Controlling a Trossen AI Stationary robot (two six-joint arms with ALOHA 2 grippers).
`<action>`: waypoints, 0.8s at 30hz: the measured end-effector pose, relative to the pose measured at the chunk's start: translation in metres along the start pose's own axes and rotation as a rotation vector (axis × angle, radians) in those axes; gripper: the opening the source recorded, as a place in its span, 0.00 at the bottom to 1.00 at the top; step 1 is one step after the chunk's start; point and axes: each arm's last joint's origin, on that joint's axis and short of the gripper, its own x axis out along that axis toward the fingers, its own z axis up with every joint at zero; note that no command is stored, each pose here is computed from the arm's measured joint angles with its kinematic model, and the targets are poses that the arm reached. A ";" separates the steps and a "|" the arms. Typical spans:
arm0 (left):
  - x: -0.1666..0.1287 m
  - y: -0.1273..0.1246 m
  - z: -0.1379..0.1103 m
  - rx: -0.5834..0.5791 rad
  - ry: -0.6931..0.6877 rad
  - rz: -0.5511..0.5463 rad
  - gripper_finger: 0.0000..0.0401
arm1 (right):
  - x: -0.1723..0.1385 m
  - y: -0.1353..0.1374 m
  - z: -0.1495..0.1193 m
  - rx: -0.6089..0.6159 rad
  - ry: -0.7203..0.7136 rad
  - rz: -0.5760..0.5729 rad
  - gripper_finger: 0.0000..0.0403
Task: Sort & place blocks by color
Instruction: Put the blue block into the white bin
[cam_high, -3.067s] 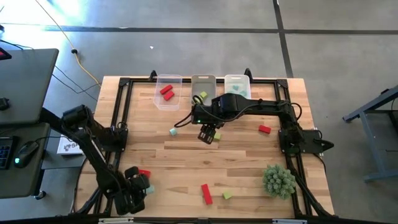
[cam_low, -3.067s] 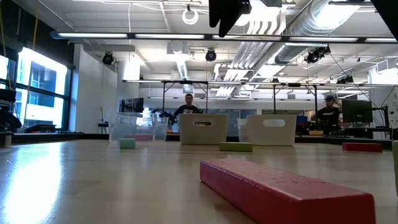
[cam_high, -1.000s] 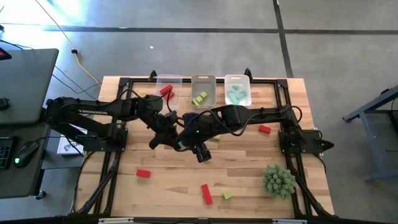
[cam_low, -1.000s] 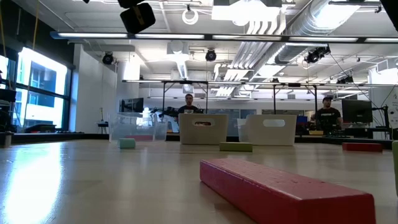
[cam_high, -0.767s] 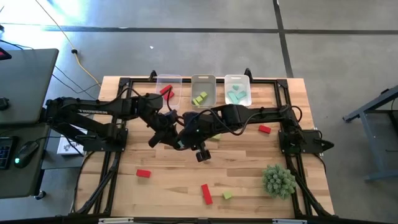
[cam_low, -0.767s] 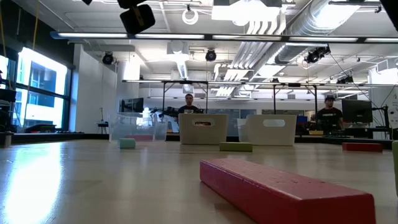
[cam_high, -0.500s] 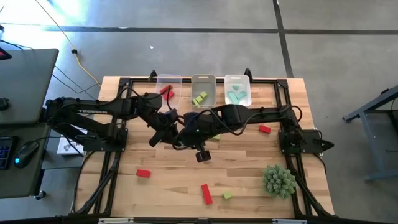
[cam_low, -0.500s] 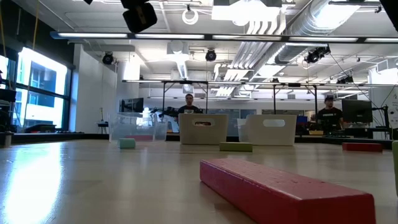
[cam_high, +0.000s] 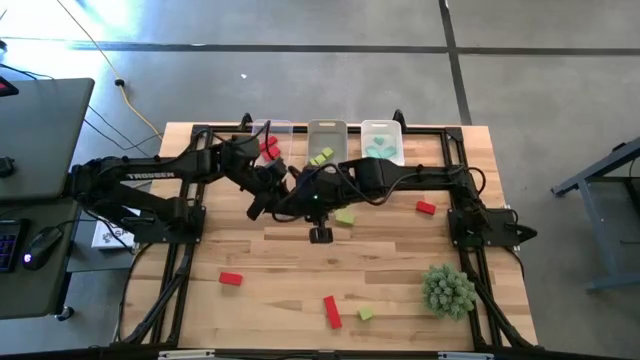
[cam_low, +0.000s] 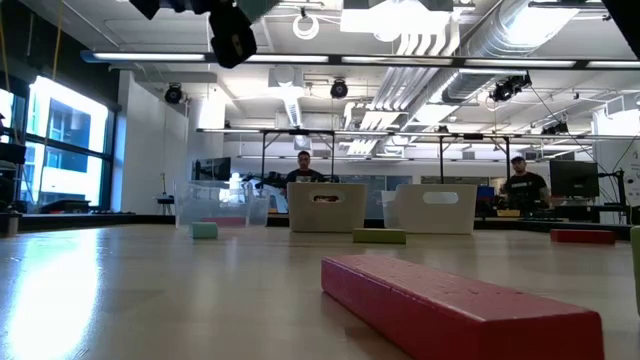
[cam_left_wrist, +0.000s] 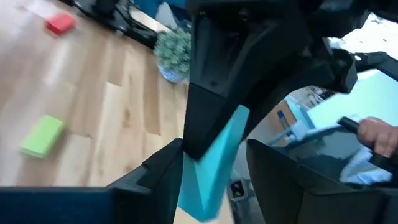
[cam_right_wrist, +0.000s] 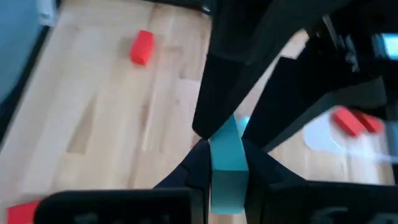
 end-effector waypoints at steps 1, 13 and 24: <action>-0.002 0.003 0.001 0.006 -0.008 0.010 0.41 | 0.000 -0.003 -0.002 0.006 0.020 -0.012 0.08; -0.028 0.032 0.015 0.033 -0.104 0.126 0.41 | 0.000 -0.056 -0.024 0.086 0.188 -0.120 0.08; -0.055 0.056 0.023 -0.001 -0.195 0.264 0.41 | -0.010 -0.138 -0.060 0.183 0.357 -0.232 0.08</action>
